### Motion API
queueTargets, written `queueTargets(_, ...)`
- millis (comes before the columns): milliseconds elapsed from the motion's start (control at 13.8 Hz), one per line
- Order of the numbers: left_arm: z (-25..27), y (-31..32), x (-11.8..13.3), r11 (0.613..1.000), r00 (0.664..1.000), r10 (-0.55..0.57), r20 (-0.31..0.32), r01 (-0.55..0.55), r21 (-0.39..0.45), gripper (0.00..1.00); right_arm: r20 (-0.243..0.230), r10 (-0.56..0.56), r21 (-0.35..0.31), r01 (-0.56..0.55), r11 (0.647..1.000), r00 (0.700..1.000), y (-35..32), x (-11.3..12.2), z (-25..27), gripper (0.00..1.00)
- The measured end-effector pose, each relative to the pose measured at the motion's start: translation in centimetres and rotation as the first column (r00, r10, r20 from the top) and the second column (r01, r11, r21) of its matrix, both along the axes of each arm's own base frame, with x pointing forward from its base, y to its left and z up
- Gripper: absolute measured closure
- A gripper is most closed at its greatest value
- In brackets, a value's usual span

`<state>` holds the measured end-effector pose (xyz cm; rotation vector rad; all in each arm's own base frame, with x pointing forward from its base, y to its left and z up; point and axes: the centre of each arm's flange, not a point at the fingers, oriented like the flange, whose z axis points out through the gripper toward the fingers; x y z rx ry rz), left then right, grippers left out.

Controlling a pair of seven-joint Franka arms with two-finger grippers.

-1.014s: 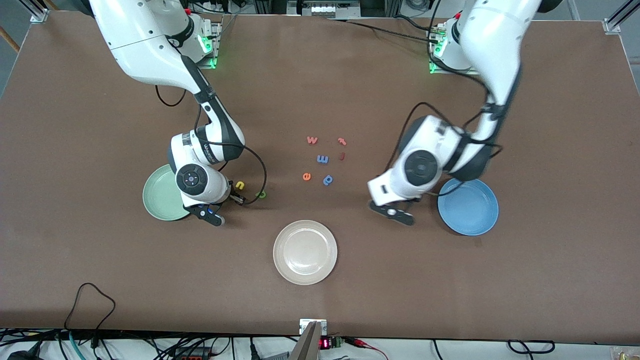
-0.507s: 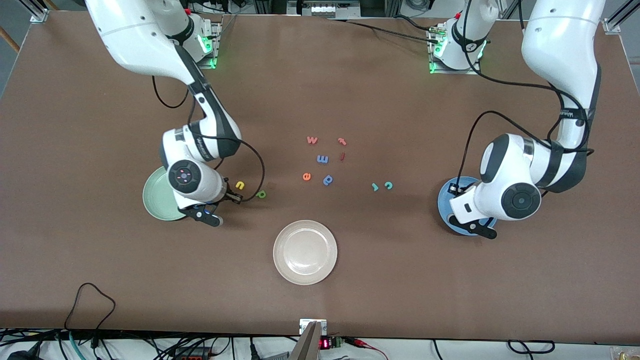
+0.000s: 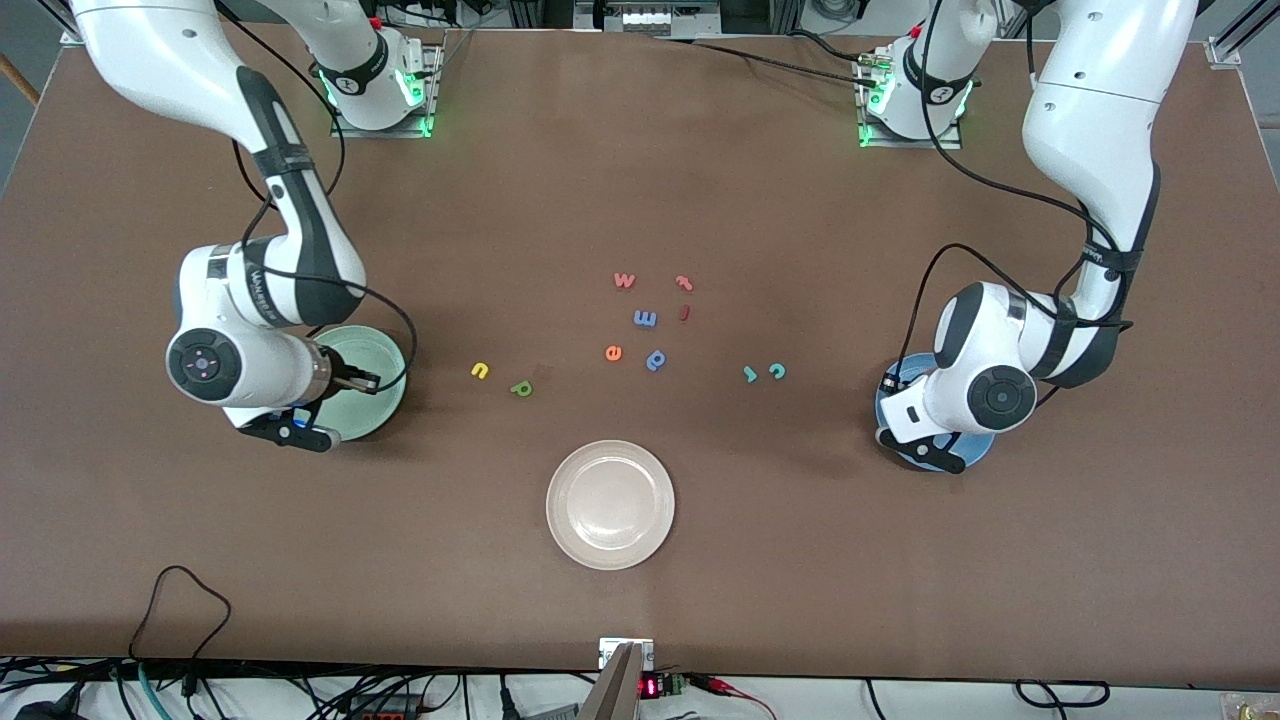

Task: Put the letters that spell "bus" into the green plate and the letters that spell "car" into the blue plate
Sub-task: 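Drop the yellow 2 on the green plate while the left gripper drops yellow d, then grasp the yellow u with the right gripper while the left gripper grasps cyan letter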

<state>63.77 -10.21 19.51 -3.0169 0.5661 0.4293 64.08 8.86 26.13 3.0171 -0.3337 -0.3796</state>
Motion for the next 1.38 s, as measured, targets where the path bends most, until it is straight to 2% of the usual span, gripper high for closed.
queueTargets(145, 0.3, -0.2, 0.1, 1.0, 1.0, -0.003, 0.006, 0.003, -0.002, 0.59, 0.005, 0.013, 0.006, -0.013, 1.0, 1.0, -1.0, -0.1, -2.5, 0.72)
queueTargets(362, 3.6, -2.2, 0.6, 0.999, 0.999, -0.027, 0.022, 0.027, -0.016, 0.28, 0.029, 0.015, 0.009, -0.016, 1.0, 0.999, -1.3, -0.2, -6.1, 0.72)
queueTargets(435, 5.3, -3.9, 0.6, 0.998, 0.999, -0.05, 0.017, 0.051, -0.026, 0.19, 0.033, 0.014, 0.009, -0.014, 1.0, 0.999, -1.5, -0.1, -6.8, 0.65)
queueTargets(580, 7.8, -8.8, -0.3, 0.992, 0.993, -0.116, 0.017, 0.117, -0.053, 0.0, 0.048, 0.008, 0.011, -0.008, 1.0, 0.999, -1.4, 0.2, -6.2, 0.44)
queueTargets(725, 7.8, -14.2, -2.0, 0.983, 0.985, -0.171, 0.025, 0.172, -0.061, 0.0, 0.076, -0.033, 0.013, 0.032, 0.999, 0.997, 0.6, 0.4, -3.9, 0.23)
queueTargets(870, 6.8, -19.1, -3.3, 0.978, 0.979, -0.19, 0.077, 0.196, -0.073, 0.02, 0.087, -0.052, 0.007, 0.051, 0.999, 0.995, 5.3, -0.4, -2.4, 0.03)
queueTargets(942, 5.8, -20.5, -3.7, 0.979, 0.979, -0.181, 0.094, 0.188, -0.079, 0.03, 0.088, -0.054, 0.004, 0.054, 0.999, 0.995, 8.3, -1.1, -2.3, 0.0)
queueTargets(1014, 4.6, -21.4, -4.0, 0.982, 0.981, -0.16, 0.106, 0.169, -0.085, 0.12, 0.084, -0.063, -0.003, 0.064, 0.998, 0.994, 11.2, -2.1, -2.6, 0.0)
queueTargets(1159, 2.2, -22.2, -4.2, 0.988, 0.987, -0.112, 0.115, 0.123, -0.094, 0.3, 0.077, -0.093, -0.024, 0.095, 0.995, 0.993, 15.4, -3.8, -3.5, 0.15)
queueTargets(1232, 1.1, -22.3, -4.3, 0.988, 0.988, -0.106, 0.114, 0.117, -0.098, 0.31, 0.075, -0.103, -0.033, 0.105, 0.994, 0.992, 16.6, -4.4, -4.0, 0.15)
queueTargets(1377, -0.4, -22.3, -4.8, 0.987, 0.988, -0.121, 0.1, 0.131, -0.098, 0.31, 0.069, -0.114, -0.044, 0.118, 0.992, 0.991, 17.6, -5.0, -4.7, 0.33)
